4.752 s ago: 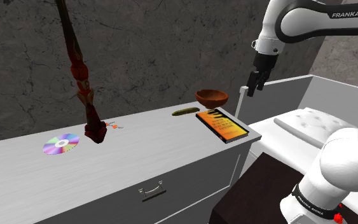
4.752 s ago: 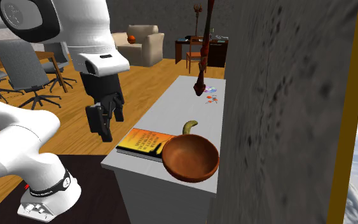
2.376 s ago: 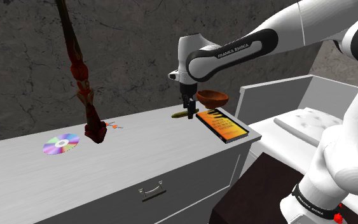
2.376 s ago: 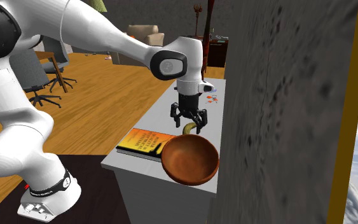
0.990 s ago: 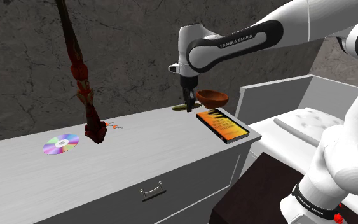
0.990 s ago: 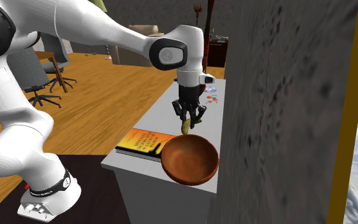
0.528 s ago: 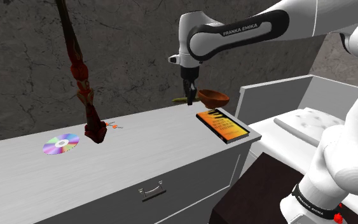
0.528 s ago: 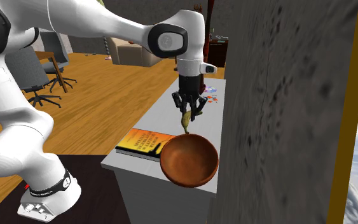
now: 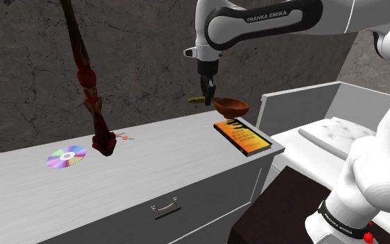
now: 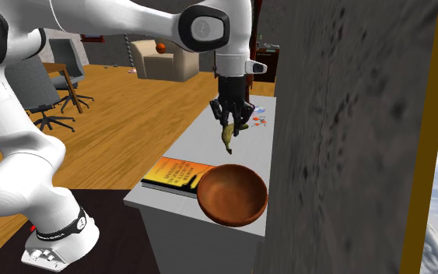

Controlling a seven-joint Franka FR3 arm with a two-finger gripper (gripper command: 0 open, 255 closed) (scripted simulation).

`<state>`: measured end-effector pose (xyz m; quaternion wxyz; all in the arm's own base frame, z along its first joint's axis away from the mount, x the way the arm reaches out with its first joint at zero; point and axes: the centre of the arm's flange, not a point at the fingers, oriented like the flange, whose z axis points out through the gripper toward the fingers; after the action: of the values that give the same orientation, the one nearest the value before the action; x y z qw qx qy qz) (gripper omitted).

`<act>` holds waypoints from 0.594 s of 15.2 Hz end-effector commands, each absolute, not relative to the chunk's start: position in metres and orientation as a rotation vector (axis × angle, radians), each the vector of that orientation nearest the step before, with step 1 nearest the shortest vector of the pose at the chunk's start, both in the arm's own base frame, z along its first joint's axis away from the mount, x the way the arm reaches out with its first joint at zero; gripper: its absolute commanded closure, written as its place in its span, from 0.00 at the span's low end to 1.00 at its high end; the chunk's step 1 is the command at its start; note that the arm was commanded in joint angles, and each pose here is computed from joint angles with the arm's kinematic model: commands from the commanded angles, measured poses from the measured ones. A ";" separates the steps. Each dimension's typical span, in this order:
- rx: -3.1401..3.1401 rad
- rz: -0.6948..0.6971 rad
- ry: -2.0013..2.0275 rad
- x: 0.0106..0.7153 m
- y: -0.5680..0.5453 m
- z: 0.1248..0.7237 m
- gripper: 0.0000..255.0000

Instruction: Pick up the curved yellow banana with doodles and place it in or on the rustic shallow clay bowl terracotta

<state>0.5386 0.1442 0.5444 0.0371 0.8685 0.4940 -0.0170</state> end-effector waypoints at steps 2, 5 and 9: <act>2.666 -0.053 1.516 0.539 0.144 0.561 1.00; 2.666 -0.053 1.516 0.539 0.144 0.577 1.00; 2.666 -0.053 1.516 0.538 0.118 0.584 1.00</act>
<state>0.5378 0.1293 0.5827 0.0372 0.8686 0.4938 -0.0171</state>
